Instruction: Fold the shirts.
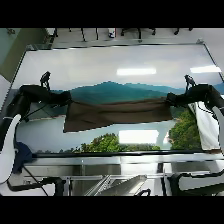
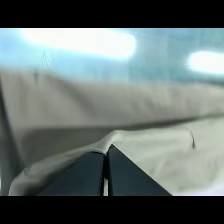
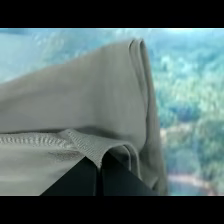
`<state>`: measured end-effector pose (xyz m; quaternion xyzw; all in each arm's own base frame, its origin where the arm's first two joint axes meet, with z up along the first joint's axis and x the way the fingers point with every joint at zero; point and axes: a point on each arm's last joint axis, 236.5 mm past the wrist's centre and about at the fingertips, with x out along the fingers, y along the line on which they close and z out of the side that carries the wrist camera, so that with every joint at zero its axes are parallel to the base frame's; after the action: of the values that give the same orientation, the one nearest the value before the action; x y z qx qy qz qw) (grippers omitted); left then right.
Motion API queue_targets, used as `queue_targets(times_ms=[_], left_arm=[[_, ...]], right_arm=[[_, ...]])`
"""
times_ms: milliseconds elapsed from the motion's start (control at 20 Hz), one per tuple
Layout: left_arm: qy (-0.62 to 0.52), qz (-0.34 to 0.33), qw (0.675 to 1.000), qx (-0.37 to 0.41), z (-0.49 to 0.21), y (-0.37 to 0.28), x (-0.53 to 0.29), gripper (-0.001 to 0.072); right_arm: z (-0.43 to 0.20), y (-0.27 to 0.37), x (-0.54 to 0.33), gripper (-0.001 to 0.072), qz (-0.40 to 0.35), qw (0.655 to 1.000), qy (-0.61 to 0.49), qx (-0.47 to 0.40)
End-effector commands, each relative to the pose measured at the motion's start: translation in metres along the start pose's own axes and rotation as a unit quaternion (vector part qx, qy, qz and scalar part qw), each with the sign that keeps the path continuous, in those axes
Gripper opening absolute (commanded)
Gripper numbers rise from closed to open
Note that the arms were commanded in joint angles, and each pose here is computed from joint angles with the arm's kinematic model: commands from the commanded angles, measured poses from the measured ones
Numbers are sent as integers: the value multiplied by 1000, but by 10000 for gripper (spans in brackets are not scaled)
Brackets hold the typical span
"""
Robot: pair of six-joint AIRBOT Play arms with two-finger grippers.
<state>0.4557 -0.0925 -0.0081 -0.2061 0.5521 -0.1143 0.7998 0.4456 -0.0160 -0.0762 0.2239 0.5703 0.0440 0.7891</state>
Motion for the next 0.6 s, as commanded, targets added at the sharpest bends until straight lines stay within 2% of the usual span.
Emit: queue_targets(times_ms=[0,100,150,200,250,550], left_arm=[[17,-1,1000,6,18,1,43,10],[43,-7,999,6,13,-2,55,10],[51,-9,999,8,14,-3,57,51],[54,-11,998,11,17,-5,56,345],[52,-14,998,15,23,-9,53,680],[45,-39,997,42,53,-52,1,697]], right_arm=[[6,-6,18,30,-5,1000,-6,-4],[5,-5,15,31,-2,1000,1,-15],[4,-4,10,51,0,1000,10,-28],[5,-4,3,304,4,999,19,-29],[8,-5,-5,520,8,999,22,-27],[6,-35,-8,532,32,996,85,13]])
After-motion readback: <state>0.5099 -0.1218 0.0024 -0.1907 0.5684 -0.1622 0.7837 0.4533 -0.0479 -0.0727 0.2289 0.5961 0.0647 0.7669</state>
